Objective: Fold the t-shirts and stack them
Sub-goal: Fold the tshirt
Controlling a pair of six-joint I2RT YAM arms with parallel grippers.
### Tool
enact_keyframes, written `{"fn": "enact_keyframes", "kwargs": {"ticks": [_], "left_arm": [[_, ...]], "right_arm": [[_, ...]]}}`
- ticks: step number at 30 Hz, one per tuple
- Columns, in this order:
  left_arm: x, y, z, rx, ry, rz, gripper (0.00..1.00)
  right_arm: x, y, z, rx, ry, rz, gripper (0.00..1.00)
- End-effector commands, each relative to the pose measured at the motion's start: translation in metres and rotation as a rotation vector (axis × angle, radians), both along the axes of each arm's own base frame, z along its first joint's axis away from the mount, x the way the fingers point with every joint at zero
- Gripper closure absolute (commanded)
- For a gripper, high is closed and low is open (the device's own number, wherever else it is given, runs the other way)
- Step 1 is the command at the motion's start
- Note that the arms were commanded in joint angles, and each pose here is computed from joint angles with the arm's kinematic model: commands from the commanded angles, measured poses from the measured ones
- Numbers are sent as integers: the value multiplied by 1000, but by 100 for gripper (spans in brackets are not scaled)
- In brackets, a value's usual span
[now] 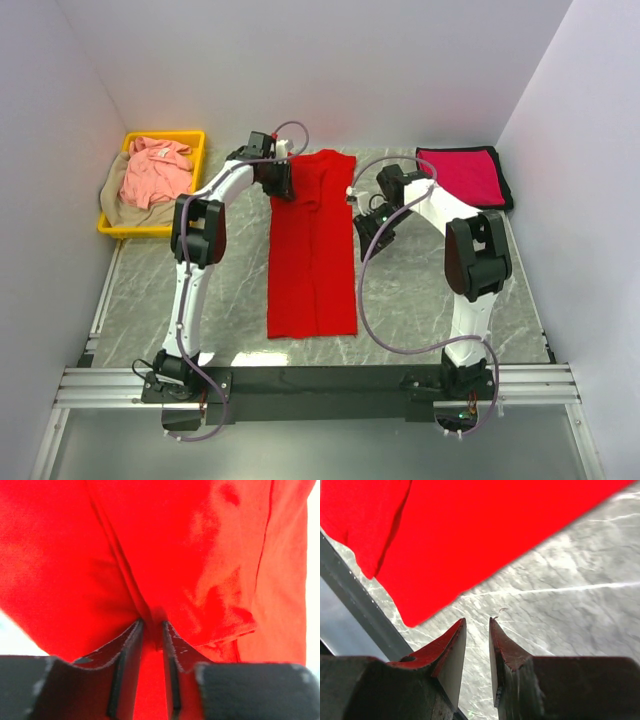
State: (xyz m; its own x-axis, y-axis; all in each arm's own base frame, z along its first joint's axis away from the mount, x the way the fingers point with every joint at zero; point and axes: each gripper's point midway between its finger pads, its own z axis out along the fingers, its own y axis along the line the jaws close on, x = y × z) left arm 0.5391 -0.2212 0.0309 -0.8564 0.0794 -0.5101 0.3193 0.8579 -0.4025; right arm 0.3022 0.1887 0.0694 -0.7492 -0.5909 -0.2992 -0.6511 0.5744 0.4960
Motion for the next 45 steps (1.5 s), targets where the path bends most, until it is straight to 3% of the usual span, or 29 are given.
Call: {"fn": "enact_keyframes", "kwargs": {"ticks": [1, 6, 9, 11, 12, 13, 14, 15, 17, 18, 19, 20, 21, 22, 23, 24, 25, 26, 27, 28, 30, 31, 34, 45], "left_arm": [[30, 13, -18, 71, -72, 68, 69], [54, 9, 34, -36, -194, 56, 58], [47, -1, 75, -127, -286, -36, 52], [28, -3, 131, -184, -376, -92, 51], [17, -1, 192, -211, -505, -133, 50], [8, 2, 216, -224, -561, -147, 50], [-11, 10, 210, -242, -546, -172, 49], [-31, 17, 258, -250, -666, -209, 48], [-61, 37, 241, -236, -632, -236, 47], [-88, 44, 250, -211, -652, -300, 46], [-107, 50, 230, -212, -599, -326, 46], [-121, 65, 225, -207, -576, -330, 46], [-145, 69, 236, -198, -637, -420, 45], [-179, 74, 209, -201, -529, -458, 44], [-198, 79, 204, -183, -545, -511, 43], [-221, 83, 215, -95, -690, -627, 38], [-251, 87, 180, -79, -627, -659, 37], [-266, 90, 170, -41, -650, -691, 35], [-284, 94, 174, 34, -759, -757, 33], [-305, 97, 142, 47, -716, -784, 31], [-331, 94, 133, 97, -797, -859, 28], [-345, 92, 109, 90, -761, -877, 28], [-367, 79, 86, 112, -803, -949, 29], [-371, 73, 52, 162, -806, -1038, 33]], "right_arm": [[19, -2, 14, -12, -63, -32, 68], [30, -2, 22, -11, -100, -54, 68], [31, 0, 36, 12, -150, -50, 68], [34, 3, 60, 45, -248, -44, 68], [29, 2, 62, 48, -271, -41, 67], [27, 2, 68, 56, -308, -35, 66], [26, 8, 91, 85, -422, -10, 65], [16, 5, 84, 67, -439, 4, 63], [0, 18, 108, 97, -599, 84, 59], [-18, 20, 95, 86, -604, 131, 58], [-26, 22, 93, 66, -650, 170, 57], [-34, 25, 108, 82, -762, 226, 56], [-64, 35, 88, 85, -760, 328, 55], [-73, 37, 85, 83, -800, 368, 54], [-78, 41, 96, 103, -907, 406, 51], [-99, 45, 76, 108, -896, 477, 51], [-106, 47, 72, 102, -930, 518, 50], [-111, 51, 73, 114, -963, 544, 50], [-121, 51, 58, 106, -950, 582, 50], [-135, 59, 53, 120, -951, 639, 50], [-145, 61, 39, 126, -956, 675, 50], [-154, 66, 36, 140, -961, 709, 50], [-164, 65, 18, 129, -961, 767, 50], [-161, 70, -26, 47, -927, 842, 52]]}}
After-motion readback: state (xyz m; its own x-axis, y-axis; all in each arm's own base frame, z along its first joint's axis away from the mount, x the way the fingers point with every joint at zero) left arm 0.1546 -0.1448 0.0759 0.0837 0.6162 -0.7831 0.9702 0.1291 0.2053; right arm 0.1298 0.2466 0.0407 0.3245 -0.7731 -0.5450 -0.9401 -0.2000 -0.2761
